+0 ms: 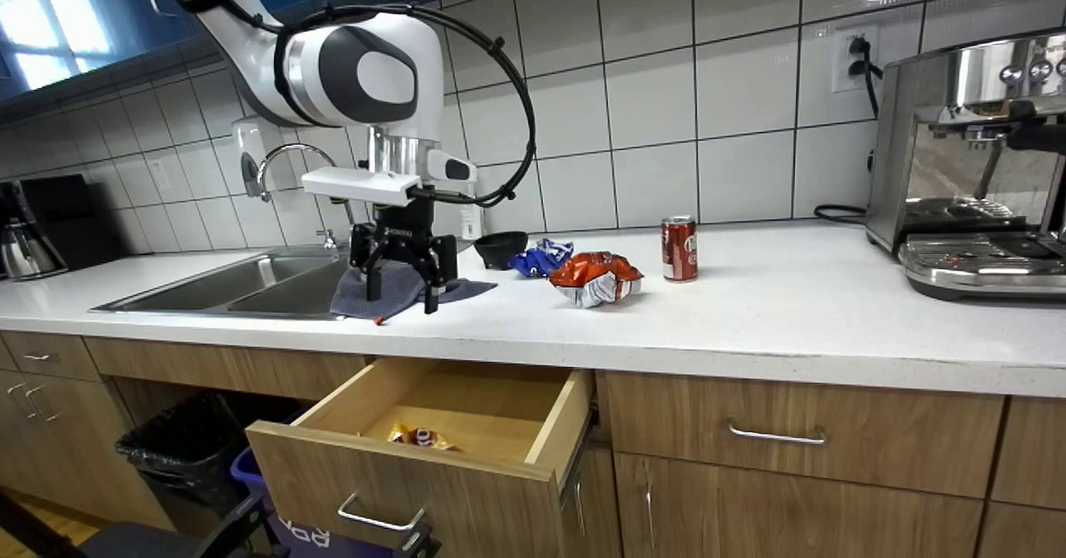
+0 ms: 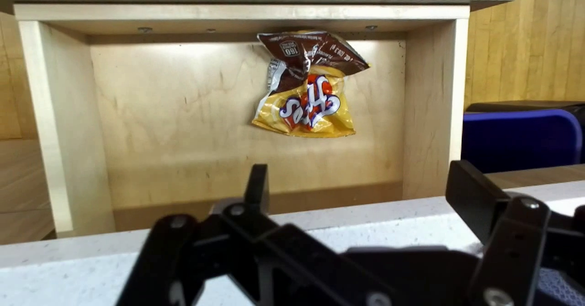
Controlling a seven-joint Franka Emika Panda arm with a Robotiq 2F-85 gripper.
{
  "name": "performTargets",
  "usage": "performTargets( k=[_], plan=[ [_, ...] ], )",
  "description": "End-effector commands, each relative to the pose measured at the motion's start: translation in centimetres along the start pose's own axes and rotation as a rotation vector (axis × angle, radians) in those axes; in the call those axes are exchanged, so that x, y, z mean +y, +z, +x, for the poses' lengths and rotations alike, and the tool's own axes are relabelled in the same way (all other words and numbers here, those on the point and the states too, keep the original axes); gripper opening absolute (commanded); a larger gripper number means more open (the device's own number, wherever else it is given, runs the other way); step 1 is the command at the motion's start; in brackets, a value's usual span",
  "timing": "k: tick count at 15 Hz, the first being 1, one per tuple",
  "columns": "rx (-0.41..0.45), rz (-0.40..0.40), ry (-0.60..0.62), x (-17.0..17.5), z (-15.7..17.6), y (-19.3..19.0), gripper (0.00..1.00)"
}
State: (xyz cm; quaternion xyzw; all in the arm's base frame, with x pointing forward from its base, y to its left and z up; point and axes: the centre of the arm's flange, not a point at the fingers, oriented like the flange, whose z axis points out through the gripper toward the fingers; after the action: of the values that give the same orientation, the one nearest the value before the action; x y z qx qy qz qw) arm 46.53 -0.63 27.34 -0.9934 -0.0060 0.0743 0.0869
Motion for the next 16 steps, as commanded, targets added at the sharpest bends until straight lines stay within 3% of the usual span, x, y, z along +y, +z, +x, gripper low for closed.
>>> performTargets(
  k=[1,16],
  plan=[
    [0.003,0.0,-0.035,1.8,1.4,-3.0,1.0],
    [0.155,0.004,0.097,9.0,6.2,-9.5,1.0]
  ],
)
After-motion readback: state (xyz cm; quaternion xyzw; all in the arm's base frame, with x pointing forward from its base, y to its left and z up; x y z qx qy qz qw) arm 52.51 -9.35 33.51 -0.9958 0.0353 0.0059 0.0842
